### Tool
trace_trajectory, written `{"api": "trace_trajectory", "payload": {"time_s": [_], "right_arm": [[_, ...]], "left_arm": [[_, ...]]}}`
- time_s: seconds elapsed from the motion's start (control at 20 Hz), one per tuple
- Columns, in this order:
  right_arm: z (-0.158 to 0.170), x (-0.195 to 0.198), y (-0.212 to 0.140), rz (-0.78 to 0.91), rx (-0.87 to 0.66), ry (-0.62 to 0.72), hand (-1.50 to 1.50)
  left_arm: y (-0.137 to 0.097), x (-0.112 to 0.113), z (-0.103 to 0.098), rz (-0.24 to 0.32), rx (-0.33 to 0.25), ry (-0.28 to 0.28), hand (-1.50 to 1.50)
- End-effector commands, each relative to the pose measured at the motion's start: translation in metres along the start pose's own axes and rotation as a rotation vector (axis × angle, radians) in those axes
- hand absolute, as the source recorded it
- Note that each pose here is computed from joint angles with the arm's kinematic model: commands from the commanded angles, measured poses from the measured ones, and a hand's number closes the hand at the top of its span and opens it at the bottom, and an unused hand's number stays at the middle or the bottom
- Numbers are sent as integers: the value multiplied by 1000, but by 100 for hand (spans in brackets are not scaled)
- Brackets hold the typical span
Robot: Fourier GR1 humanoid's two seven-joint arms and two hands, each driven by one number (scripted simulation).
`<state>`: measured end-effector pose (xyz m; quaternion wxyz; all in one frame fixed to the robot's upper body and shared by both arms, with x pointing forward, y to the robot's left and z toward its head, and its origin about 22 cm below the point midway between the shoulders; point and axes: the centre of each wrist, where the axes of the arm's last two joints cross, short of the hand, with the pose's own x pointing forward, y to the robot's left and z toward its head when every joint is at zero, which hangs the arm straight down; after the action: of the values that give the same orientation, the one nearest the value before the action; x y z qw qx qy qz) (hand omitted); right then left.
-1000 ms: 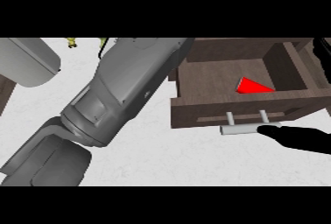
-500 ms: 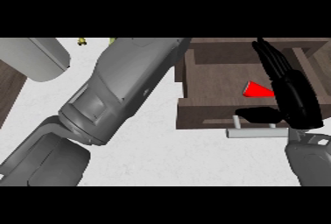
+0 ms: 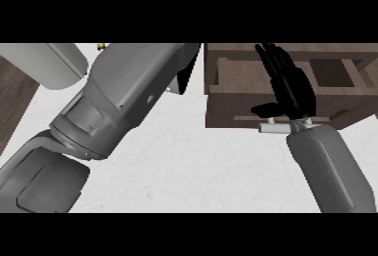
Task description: Pick up the can, place it into the drawer and close the drawer
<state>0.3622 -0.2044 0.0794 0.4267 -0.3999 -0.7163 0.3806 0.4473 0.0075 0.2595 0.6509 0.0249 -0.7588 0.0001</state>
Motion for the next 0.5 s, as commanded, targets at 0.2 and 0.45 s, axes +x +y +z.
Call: {"api": "trace_trajectory", "payload": {"time_s": [0.2,0.45], "right_arm": [[-30,0,43,100,-65,54,-150],[-52,-8,41,123,-156,72,-150]], "left_arm": [[16,4,-3,-23,30,9,-150],[38,10,-9,-19,21,9,-150]]}}
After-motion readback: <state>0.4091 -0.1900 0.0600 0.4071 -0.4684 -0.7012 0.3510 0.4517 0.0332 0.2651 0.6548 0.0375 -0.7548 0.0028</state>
